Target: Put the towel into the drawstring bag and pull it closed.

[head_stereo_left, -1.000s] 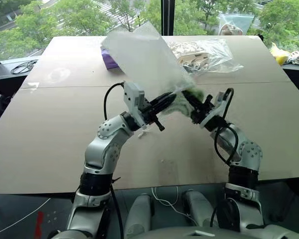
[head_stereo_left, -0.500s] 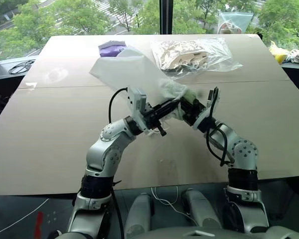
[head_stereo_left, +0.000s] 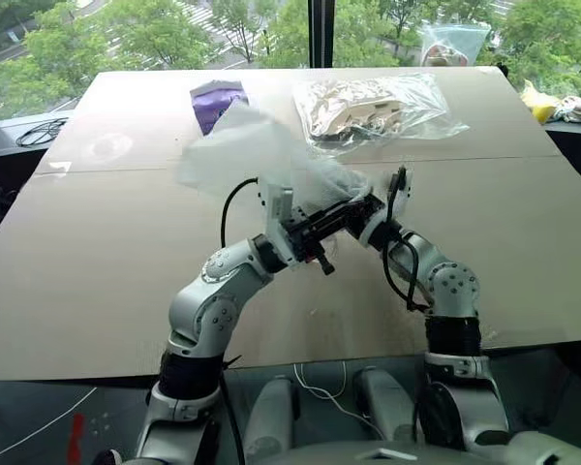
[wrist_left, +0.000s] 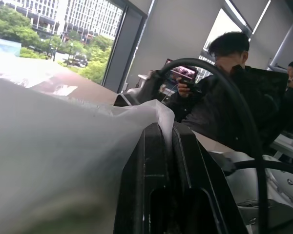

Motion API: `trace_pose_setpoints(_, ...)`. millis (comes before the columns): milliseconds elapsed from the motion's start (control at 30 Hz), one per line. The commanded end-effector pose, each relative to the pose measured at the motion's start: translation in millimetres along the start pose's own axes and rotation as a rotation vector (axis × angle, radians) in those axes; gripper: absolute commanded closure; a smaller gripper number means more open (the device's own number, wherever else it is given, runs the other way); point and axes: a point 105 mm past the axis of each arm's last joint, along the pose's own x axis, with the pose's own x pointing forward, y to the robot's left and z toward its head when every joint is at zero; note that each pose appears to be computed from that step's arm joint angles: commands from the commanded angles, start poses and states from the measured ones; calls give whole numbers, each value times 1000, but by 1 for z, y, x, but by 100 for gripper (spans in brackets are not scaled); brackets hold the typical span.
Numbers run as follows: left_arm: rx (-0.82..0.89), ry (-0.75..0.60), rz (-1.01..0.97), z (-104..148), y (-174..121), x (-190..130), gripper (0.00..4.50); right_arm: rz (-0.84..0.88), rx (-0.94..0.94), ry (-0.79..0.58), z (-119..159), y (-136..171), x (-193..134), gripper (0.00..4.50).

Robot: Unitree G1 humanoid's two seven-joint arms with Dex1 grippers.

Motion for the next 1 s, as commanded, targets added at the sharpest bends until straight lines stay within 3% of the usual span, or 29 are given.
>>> trace_pose_setpoints(33, 27, -25, -32, 10, -7, 2, 450, 53, -1, -3, 1, 13, -1, 6)
trace_pose_setpoints(333, 127, -54, 260, 22, 54, -6, 450, 45, -100, 80, -8, 12, -22, 6)
trace_pose_setpoints(700, 91, -119, 315, 39, 72, -13, 450, 32, -252, 88, 11, 8, -48, 6)
trace_pose_setpoints(1000, 53, -93, 197, 37, 53, -8, 450, 20, -146, 41, 12, 2, -24, 6)
